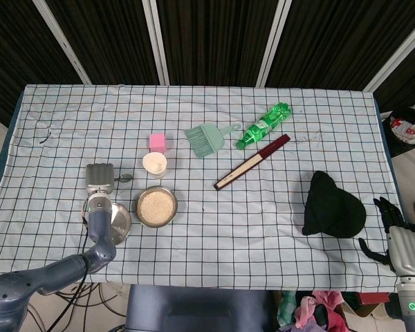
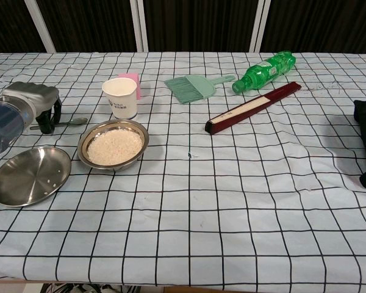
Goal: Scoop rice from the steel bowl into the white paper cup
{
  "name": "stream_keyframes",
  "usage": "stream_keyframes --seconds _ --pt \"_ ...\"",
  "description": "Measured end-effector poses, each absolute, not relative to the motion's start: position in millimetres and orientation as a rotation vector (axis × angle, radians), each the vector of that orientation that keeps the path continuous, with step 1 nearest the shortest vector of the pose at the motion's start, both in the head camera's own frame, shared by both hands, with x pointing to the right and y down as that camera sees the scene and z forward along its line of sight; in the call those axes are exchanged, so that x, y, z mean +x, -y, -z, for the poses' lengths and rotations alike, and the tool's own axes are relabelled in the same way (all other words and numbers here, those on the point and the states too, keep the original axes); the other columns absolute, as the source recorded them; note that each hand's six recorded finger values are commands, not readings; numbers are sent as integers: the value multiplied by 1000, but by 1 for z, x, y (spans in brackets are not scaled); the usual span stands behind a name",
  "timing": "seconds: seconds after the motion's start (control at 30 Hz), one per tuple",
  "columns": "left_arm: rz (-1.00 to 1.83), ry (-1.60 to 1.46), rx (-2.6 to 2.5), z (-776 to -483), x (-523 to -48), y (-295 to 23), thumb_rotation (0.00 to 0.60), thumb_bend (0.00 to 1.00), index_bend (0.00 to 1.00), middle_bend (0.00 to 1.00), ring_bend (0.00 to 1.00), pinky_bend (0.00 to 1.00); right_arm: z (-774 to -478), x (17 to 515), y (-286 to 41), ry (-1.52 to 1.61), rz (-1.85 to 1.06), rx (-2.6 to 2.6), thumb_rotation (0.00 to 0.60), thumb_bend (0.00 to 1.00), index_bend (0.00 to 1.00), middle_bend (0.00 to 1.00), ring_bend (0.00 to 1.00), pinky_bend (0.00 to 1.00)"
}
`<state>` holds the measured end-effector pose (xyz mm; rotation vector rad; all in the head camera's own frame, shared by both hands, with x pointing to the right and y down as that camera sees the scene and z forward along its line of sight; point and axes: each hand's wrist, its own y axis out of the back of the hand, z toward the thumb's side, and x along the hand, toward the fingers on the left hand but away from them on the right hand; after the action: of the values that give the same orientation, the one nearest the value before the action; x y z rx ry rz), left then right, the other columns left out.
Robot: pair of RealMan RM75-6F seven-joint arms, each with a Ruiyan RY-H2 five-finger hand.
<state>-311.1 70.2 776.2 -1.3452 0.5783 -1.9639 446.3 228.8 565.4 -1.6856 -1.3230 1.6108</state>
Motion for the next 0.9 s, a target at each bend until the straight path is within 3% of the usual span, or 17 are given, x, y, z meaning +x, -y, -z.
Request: stream_keyframes --seconds 0.9 --pt "1965 -556 -1344 -779 -311 -73 600 422 492 483 1000 1000 -565 447 -229 1323 -1610 -1685 600 303 77 0 0 211"
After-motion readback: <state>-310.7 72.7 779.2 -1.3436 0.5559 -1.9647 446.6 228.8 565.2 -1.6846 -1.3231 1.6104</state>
